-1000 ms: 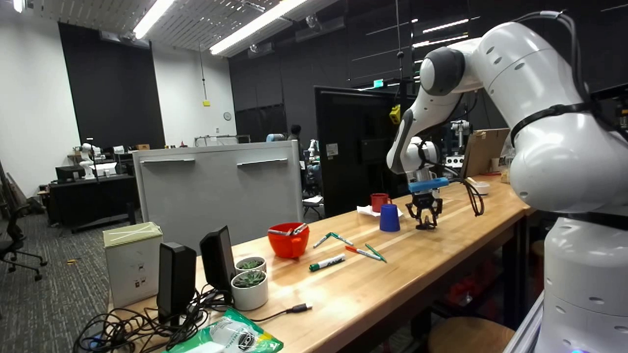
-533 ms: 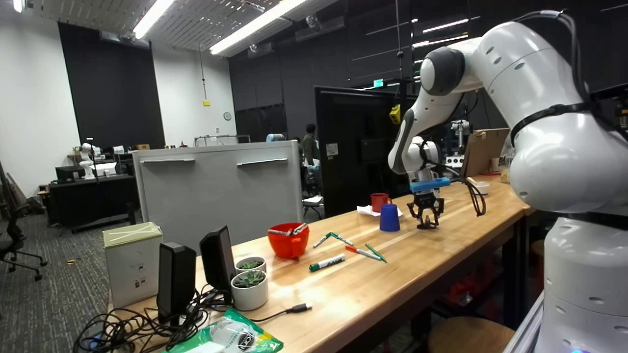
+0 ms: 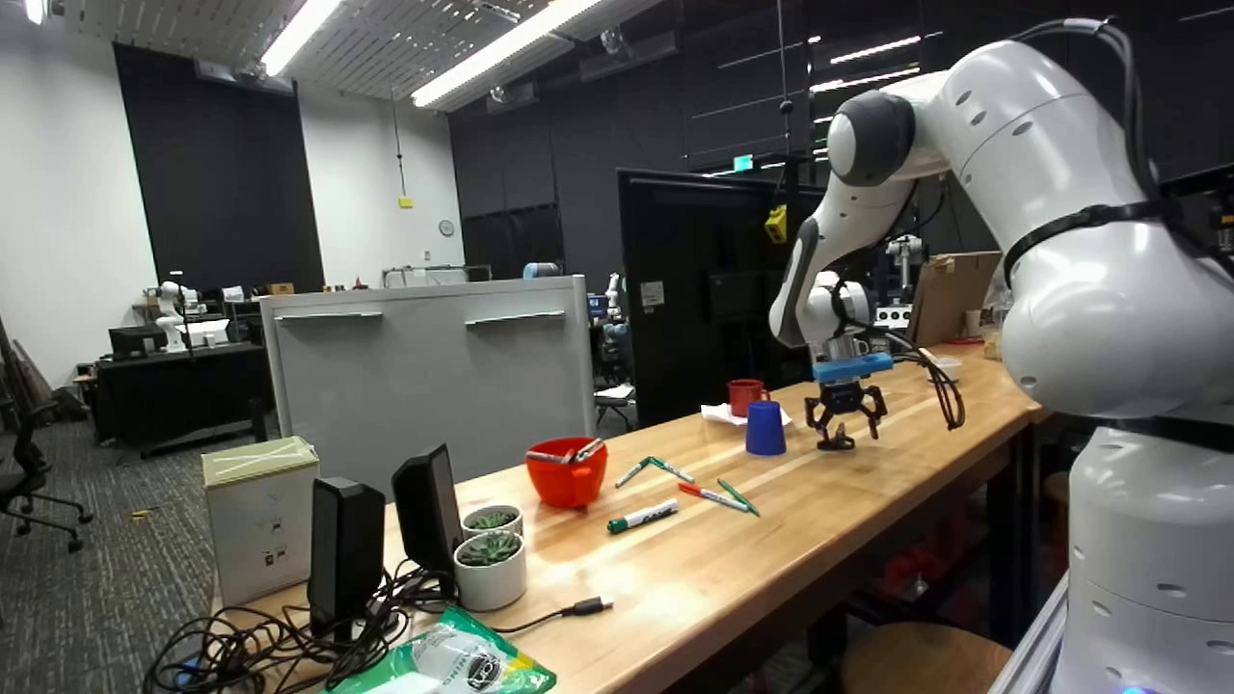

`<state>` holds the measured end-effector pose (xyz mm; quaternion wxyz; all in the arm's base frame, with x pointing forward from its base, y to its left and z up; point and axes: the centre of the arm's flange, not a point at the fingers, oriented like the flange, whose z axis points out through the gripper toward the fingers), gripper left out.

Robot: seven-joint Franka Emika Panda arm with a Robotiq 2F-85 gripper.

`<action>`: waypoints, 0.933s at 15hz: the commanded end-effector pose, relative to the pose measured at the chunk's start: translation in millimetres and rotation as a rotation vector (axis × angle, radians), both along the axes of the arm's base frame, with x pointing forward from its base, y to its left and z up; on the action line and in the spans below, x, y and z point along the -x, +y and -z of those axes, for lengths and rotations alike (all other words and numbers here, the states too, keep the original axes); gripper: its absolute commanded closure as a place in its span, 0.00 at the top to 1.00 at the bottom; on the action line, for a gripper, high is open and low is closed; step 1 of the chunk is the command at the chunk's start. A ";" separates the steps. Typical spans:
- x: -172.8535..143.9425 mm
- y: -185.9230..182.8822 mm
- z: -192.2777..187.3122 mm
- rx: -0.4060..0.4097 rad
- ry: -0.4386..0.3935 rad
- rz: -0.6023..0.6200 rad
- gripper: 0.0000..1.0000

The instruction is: Open and close the scissors

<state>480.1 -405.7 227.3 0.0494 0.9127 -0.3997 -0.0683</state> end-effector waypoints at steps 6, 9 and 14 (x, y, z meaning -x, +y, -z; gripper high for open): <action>23.3 10.6 -25.5 0.072 -0.004 -0.083 1.00; 27.5 10.6 -36.2 0.067 -0.029 -0.084 1.00; 32.8 13.8 -47.7 0.039 -0.073 -0.076 1.00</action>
